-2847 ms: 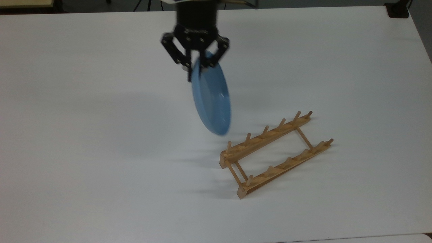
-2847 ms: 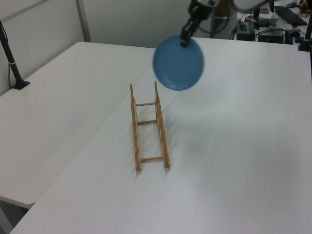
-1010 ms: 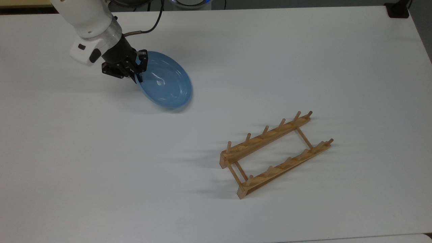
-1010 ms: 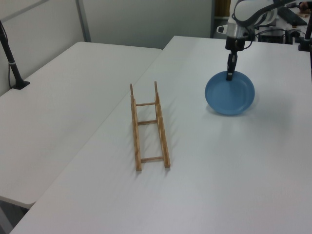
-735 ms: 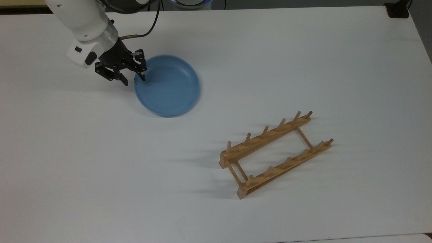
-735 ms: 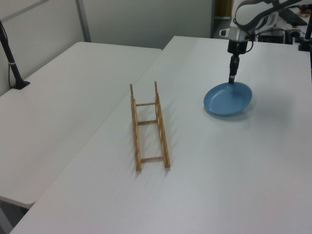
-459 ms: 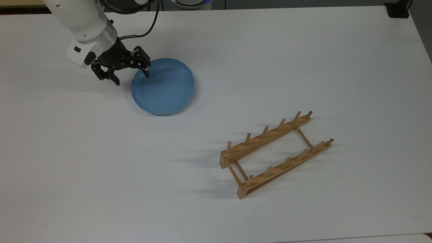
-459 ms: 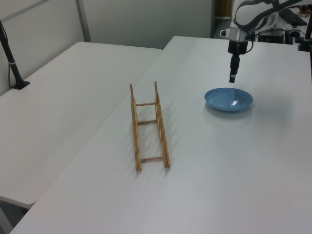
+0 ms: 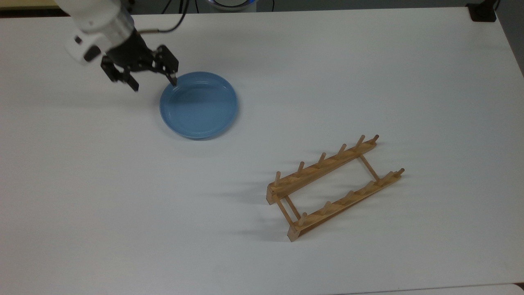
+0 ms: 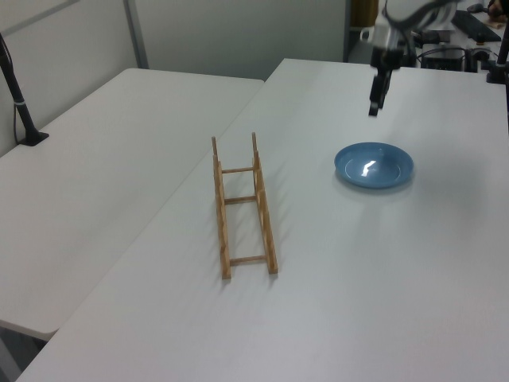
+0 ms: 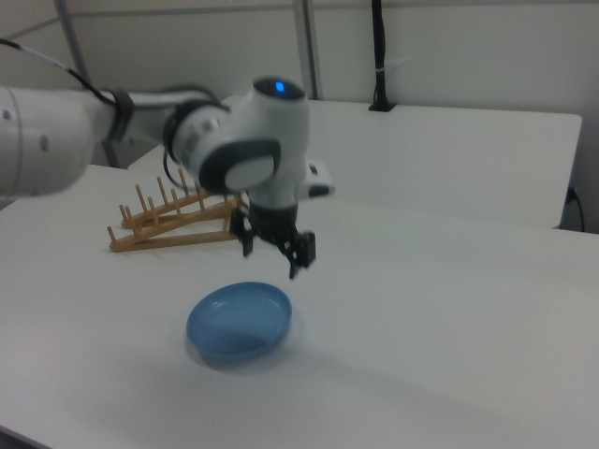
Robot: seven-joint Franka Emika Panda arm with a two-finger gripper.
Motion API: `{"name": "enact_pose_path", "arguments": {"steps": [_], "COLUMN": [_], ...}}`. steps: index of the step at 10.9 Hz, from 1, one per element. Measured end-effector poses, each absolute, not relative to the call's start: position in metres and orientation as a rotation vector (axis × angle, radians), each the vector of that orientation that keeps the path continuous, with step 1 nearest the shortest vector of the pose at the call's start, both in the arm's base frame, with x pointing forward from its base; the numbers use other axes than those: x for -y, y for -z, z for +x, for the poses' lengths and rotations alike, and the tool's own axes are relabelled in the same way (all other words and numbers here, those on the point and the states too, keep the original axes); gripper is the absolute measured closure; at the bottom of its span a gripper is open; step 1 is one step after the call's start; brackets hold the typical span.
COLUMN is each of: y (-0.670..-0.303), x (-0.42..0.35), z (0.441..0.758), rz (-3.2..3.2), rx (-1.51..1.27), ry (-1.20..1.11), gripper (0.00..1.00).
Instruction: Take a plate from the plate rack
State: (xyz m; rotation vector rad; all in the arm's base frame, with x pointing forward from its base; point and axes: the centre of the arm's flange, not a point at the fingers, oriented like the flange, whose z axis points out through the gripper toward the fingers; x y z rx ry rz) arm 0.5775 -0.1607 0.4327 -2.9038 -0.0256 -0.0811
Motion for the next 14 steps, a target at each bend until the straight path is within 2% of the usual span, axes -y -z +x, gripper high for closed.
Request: {"name": "enact_pose_path", "arguments": {"steps": [3,6,9,14], "y": [-0.545,-0.620,-0.650,-0.649], "x": [0.148,0.141,0.118,0.082], "z": [0.567,0.536,0.527,0.545], "rz": [-2.877,-2.858,-2.830,-3.079], "rx": [-0.257,-0.348,-0.445,-0.197], "ry": [0.110,0.123,0.153,0.229], "gripper": [0.00,0.00,0.00,0.00]}}
